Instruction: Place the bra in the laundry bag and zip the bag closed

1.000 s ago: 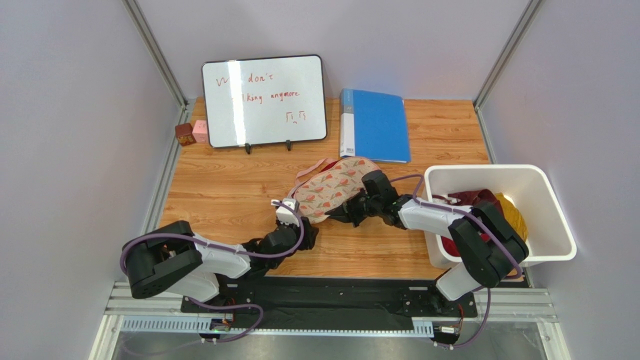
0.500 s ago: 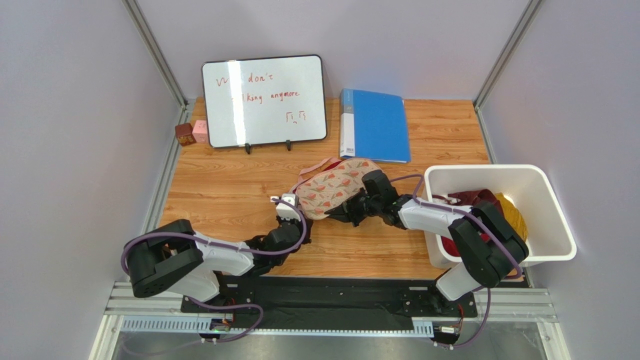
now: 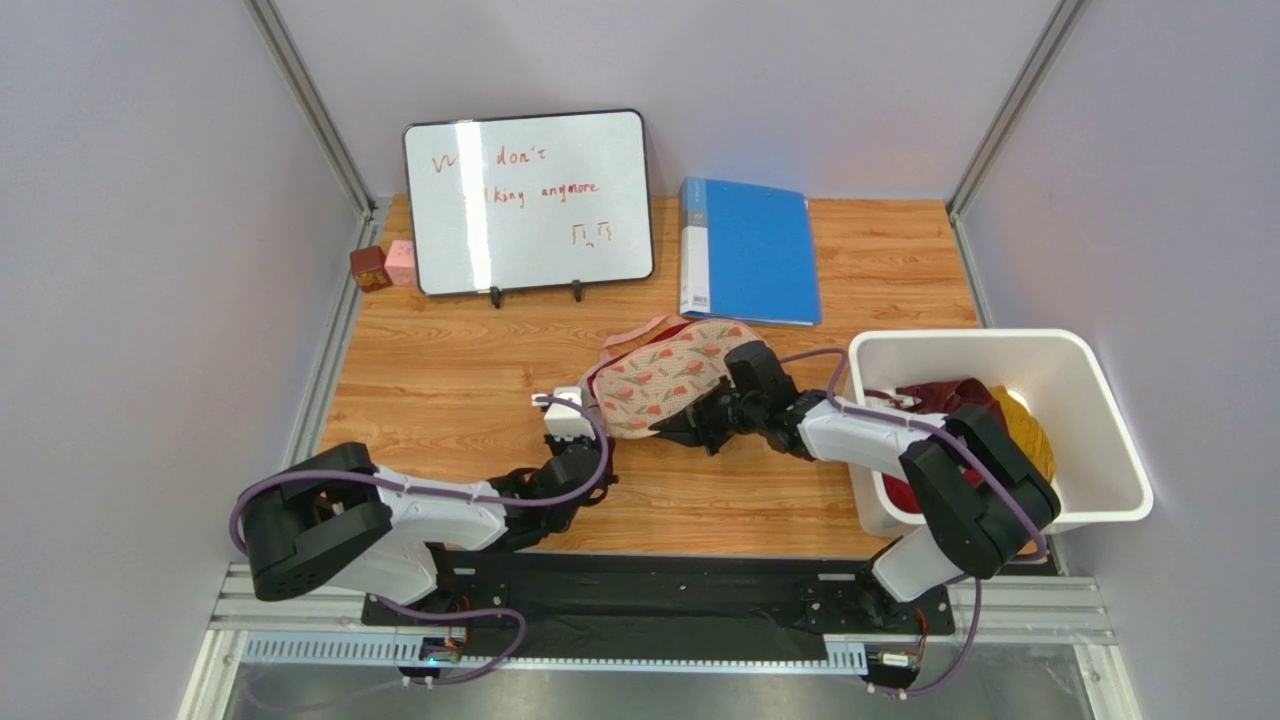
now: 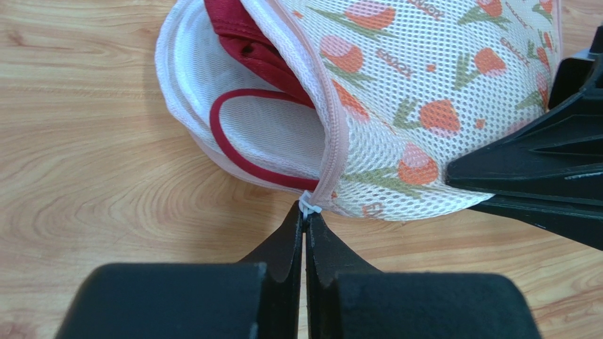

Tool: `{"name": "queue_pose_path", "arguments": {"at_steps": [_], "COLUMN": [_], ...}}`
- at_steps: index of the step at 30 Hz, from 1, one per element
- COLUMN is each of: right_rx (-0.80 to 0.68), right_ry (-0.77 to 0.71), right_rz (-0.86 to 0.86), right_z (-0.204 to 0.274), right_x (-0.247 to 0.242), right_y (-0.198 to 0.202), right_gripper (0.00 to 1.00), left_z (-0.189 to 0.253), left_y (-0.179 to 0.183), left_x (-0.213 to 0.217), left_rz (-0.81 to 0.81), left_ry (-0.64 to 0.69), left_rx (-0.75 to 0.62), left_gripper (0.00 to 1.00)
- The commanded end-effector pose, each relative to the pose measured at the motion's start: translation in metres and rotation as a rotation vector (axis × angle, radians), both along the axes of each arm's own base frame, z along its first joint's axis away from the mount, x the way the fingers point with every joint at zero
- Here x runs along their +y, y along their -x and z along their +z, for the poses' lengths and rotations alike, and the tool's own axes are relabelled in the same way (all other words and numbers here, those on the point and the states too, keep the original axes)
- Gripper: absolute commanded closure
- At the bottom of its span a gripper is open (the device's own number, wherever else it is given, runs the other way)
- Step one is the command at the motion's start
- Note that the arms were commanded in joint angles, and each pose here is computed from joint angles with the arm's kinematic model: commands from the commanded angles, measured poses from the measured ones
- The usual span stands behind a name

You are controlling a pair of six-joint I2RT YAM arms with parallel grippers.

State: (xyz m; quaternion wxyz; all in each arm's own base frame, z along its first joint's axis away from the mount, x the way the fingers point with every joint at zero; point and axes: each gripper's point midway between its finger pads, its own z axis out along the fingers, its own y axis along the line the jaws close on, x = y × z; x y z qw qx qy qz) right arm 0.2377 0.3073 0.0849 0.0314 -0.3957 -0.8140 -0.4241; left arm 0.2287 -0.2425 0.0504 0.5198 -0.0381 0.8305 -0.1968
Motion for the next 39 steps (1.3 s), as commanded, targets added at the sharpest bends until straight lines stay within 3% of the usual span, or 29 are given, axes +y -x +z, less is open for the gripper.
{"name": "queue_pose_path", "arguments": {"at_steps": [1,4,13,20,24,28,29,32,35,39], "right_rx": [-0.055,-0.118,-0.336,-0.519,-0.538,-0.535,-0.522,-0.517,-0.524,-0.480], "right_ry": [0.051,0.118,0.359,0.407,0.391,0.387,0.392,0.388,0.356,0.209], "right_rz": [0.018,0.033,0.218,0.420,0.529,0.543,0.549,0.537,0.501,0.474], "right_z": [0.000,-0.006,-0.023,-0.022,-0.023,-0.017,-0.014,-0.006,0.001,-0.001], "right_x": [-0.015,-0.028,-0.056,-0.053,-0.052,-0.054,-0.058,-0.067,-0.072,-0.060], "right_y": [0.001,-0.005,-0.028,-0.049,-0.050,-0.044,-0.038,-0.021,-0.004,0.021], "right_gripper": [1.00,1.00,1.00,1.00,0.98,0.81,0.67,0.42,0.25,0.22], "left_z": [-0.007,-0.007,-0.018,-0.039,-0.046,-0.046,-0.044,-0.036,-0.027,-0.017], "left_y": [0.000,0.005,0.036,0.056,0.062,0.062,0.062,0.060,0.060,0.060], "left_x": [0.032,0.034,-0.003,-0.022,-0.035,-0.046,-0.048,-0.055,-0.063,-0.076], "left_rz": [0.101,0.077,-0.194,-0.316,-0.364,-0.385,-0.390,-0.405,-0.431,-0.462], "left_ry": [-0.056,-0.051,0.025,0.017,0.032,0.060,0.066,0.082,0.099,0.136], "left_rx": [0.004,0.009,0.096,0.202,0.241,0.250,0.249,0.233,0.221,0.221], "left_gripper": [1.00,1.00,1.00,1.00,1.00,1.00,1.00,1.00,1.00,1.00]}}
